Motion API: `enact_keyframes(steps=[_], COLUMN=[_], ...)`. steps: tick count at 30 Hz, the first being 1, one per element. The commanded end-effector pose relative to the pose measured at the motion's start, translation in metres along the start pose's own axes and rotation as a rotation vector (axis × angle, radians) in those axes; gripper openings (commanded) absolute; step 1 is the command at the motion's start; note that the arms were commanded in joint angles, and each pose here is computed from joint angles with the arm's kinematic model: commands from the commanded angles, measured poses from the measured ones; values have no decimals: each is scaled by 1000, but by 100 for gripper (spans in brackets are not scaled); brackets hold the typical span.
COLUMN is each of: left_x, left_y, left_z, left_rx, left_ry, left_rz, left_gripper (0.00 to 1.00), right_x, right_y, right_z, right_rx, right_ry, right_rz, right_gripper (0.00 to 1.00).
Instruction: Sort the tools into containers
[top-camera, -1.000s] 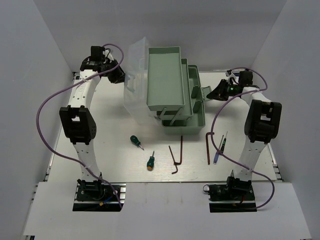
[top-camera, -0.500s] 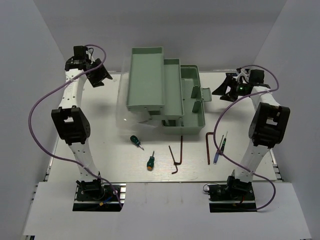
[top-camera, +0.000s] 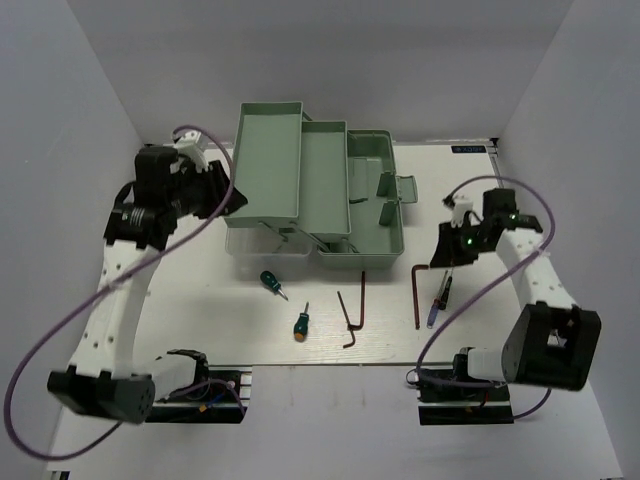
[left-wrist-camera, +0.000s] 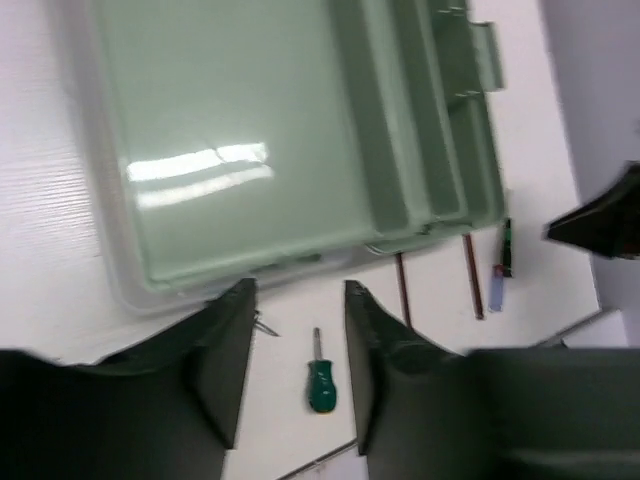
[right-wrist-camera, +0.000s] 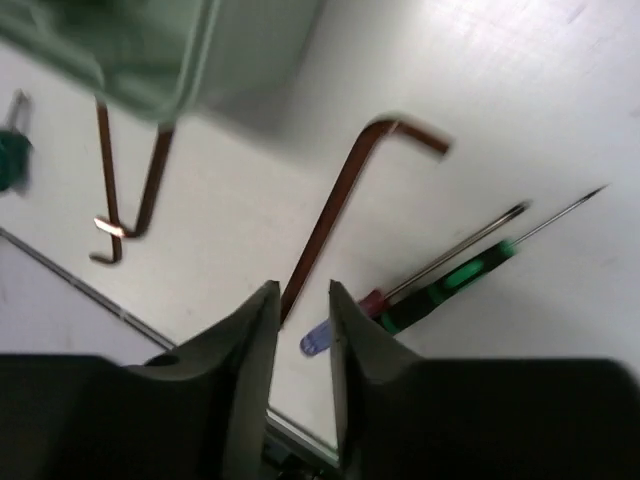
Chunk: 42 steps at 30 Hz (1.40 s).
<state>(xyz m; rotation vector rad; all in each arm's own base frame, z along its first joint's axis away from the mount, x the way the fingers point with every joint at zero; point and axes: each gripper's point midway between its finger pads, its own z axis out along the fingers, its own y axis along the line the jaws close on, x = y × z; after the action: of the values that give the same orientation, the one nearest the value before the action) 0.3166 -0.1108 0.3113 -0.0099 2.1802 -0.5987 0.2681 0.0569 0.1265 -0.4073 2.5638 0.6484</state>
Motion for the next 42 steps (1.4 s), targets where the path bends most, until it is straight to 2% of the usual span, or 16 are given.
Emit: enact_keyframes(steps=[1,4,7,11,14,16,20,23,25,29,30,32,33,37,41,42], left_x=[25,55,83,117,141,152,167,178,191,212,221,246,252,283,290,303], left_y=[-29,-46,-51,-54,-55,-62,-77,-95,-106,-119,-119,-121,-123,-125,-127,-121], left_z=[-10,-17,-16,-11,-1,1,14,25,33,56,60,70,74,96,116,120], left_rx=[163,245,278,300,296,307,306,294,260,177,161,130,129,93,8,-37], left_ry=[24,87,152,217,262,274,313,341,356,351,364,413,424,476,481,522], left_rz=[78,103,123,136,142,164,201,251,274,287,289,296,291,280,275,284], left_gripper=[55,63,67,69,70,70,73,73,73,74,74,75,90,94,95,95], right_x=[47,64,67,74,76,77,84,94,95,97,100,103,102,81,49,31], right_y=[3,6,5,7,10,-6,-22,-22,-21,-20,-20,-16,-16,8,43,53], right_z=[16,31,49,68,78,82,91,97,98,100,100,97,93,78,50,33], right_rx=[55,96,124,134,144,234,380,398,406,412,410,402,402,290,143,121], right_ry=[111,133,108,120,117,111,125,143,167,185,198,216,208,152,41,-7], right_rz=[6,-7,-22,19,-26,-31,5,18,32,70,84,108,108,95,24,2], right_gripper=[37,58,67,68,68,68,63,56,47,13,0,0,0,0,0,0])
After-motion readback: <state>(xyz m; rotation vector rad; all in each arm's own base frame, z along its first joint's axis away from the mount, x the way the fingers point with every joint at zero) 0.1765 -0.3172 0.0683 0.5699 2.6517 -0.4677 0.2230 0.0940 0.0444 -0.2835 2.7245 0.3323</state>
